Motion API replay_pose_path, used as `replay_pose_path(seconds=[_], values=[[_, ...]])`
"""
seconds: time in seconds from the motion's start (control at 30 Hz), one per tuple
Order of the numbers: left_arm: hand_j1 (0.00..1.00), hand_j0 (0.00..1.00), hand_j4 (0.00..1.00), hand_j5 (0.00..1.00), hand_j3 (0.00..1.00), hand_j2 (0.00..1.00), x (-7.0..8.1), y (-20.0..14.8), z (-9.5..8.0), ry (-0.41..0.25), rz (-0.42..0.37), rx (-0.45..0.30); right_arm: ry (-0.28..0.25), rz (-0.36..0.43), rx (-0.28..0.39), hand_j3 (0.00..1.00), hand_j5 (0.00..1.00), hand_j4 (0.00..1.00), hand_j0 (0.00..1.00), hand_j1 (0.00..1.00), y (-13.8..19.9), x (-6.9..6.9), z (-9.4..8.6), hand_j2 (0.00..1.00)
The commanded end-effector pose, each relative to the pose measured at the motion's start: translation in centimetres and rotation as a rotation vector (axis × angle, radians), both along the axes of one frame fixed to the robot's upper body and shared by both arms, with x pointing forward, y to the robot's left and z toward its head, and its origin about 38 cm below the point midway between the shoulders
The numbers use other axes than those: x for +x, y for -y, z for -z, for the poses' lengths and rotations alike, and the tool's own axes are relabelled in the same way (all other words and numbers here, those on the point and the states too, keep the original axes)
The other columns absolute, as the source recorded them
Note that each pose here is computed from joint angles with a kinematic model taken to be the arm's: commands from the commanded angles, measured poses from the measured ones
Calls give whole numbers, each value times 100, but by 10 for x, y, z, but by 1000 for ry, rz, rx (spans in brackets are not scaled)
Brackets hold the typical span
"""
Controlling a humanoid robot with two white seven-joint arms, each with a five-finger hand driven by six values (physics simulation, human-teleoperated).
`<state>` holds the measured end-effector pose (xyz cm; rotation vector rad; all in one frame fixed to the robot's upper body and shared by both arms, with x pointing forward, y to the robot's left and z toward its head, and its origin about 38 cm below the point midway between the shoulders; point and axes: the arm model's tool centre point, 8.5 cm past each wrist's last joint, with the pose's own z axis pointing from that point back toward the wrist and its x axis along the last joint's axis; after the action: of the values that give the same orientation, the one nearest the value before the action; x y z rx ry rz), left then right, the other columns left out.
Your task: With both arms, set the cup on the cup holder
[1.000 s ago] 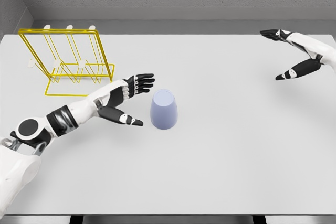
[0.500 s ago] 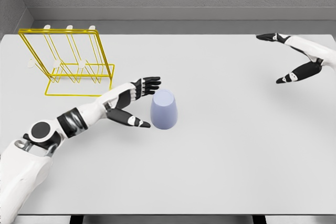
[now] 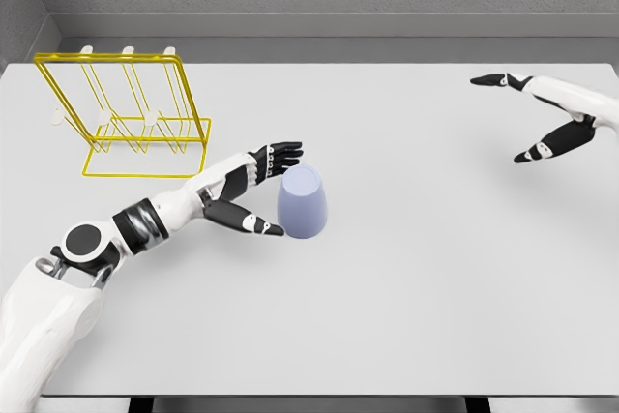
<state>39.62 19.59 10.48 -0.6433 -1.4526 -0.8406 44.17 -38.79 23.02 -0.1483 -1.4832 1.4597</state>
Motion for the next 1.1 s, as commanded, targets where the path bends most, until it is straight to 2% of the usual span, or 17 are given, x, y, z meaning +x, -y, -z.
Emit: replay_pose_path(seconds=[0.0, 0.53, 0.63, 0.73, 1.07], values=[[100, 100, 100, 100, 100, 100, 0, 0, 4, -13, -4, -6, -2, 3, -3, 100, 100, 100, 100, 100, 2, -1, 0, 100], [100, 100, 100, 100, 100, 100, -4, 28, 9, -10, 31, -14, 7, -26, 2, 100, 100, 100, 100, 100, -8, -1, -1, 100], [68, 68, 68, 68, 68, 68, -5, 28, 9, -9, 31, -15, 6, -26, 0, 100, 100, 100, 100, 100, -8, -1, 0, 100], [51, 51, 51, 51, 51, 51, -5, 27, 9, -11, 30, -19, 4, -21, -7, 100, 100, 100, 100, 100, -5, -2, -1, 100], [43, 43, 43, 43, 43, 43, -4, 26, 8, -7, 28, -19, 7, -22, -7, 100, 100, 100, 100, 100, -4, -2, -2, 100]])
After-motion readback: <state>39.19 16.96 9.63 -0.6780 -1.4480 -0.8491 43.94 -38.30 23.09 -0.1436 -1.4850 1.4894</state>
